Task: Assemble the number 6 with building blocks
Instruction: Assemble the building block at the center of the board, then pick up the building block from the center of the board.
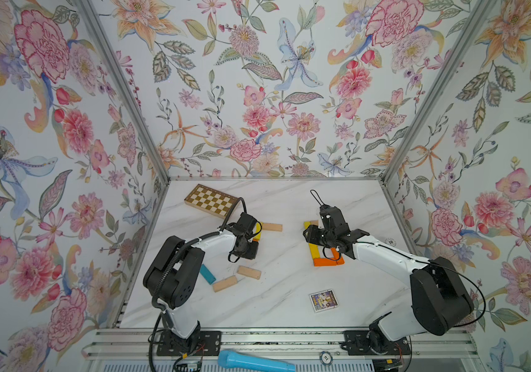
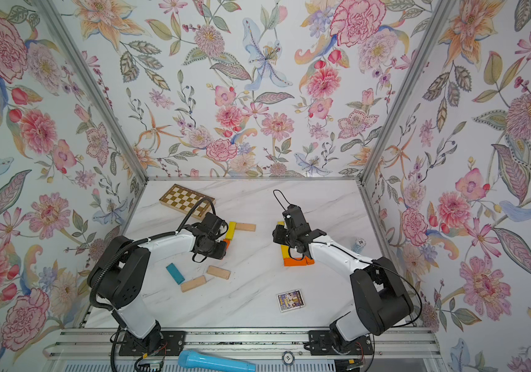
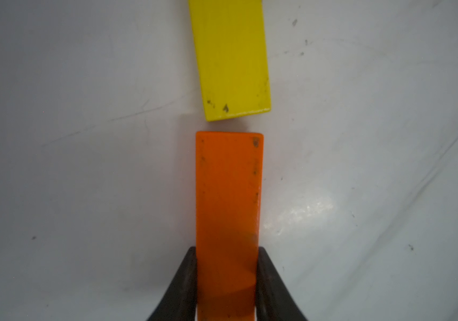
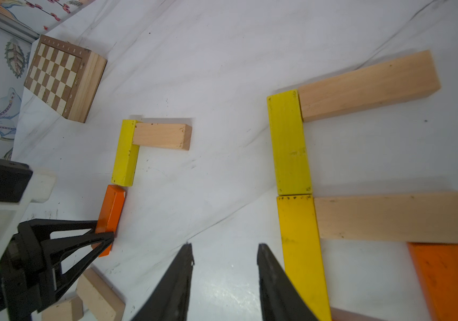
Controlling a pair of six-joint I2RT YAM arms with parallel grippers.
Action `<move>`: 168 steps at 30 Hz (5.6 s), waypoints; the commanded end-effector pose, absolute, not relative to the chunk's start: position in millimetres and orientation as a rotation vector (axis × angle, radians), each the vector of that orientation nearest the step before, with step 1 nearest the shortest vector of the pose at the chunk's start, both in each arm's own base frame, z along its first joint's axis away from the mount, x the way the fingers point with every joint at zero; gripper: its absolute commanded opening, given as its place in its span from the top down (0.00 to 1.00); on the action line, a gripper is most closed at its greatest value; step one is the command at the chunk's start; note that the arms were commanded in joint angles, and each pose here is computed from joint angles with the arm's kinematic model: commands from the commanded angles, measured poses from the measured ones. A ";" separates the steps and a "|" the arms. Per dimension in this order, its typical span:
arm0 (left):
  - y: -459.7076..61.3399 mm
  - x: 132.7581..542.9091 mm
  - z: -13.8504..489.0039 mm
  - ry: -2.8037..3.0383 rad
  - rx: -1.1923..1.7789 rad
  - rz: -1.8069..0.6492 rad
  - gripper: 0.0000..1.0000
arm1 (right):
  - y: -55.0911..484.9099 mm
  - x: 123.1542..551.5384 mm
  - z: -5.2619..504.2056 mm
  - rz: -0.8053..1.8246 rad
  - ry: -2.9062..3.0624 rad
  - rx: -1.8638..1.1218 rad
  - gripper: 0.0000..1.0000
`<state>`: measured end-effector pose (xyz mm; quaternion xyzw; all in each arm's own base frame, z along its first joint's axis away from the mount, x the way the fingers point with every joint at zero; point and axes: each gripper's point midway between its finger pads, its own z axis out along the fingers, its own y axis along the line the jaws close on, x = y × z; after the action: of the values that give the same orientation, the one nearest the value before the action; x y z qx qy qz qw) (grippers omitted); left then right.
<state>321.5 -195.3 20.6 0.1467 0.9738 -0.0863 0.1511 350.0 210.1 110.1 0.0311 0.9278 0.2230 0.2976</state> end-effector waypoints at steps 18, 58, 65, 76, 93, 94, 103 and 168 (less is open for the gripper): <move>-202.3 309.9 6.9 2.855 0.385 -0.214 0.76 | 207.0 350.1 111.0 0.596 2.463 0.077 0.60; -180.5 347.8 93.0 2.706 0.099 -0.455 0.48 | 282.1 357.5 115.1 0.687 2.479 0.091 0.70; -167.3 363.3 74.0 2.690 0.022 -0.513 0.55 | 301.8 371.1 92.1 0.706 2.527 0.182 0.80; -150.1 363.5 46.9 2.715 -0.122 -0.464 0.60 | 344.4 365.7 61.5 0.726 2.623 0.174 0.92; -121.8 354.4 60.2 2.663 -0.211 -0.305 0.44 | 387.2 354.3 32.3 0.747 2.699 0.146 0.96; -121.2 354.4 61.7 2.658 -0.214 -0.305 0.42 | 388.4 354.4 30.6 0.748 2.703 0.148 0.96; -118.5 354.4 64.5 2.648 -0.217 -0.290 0.38 | 398.4 353.5 22.3 0.753 2.731 0.139 0.97; 13.9 347.8 132.7 2.508 -0.523 -0.042 0.01 | 411.1 211.3 55.6 0.522 2.184 -1.666 0.36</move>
<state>353.3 -7.8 132.3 -0.1626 0.9432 -0.0589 0.2837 219.1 412.2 62.4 -0.5587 0.7823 0.2005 0.1887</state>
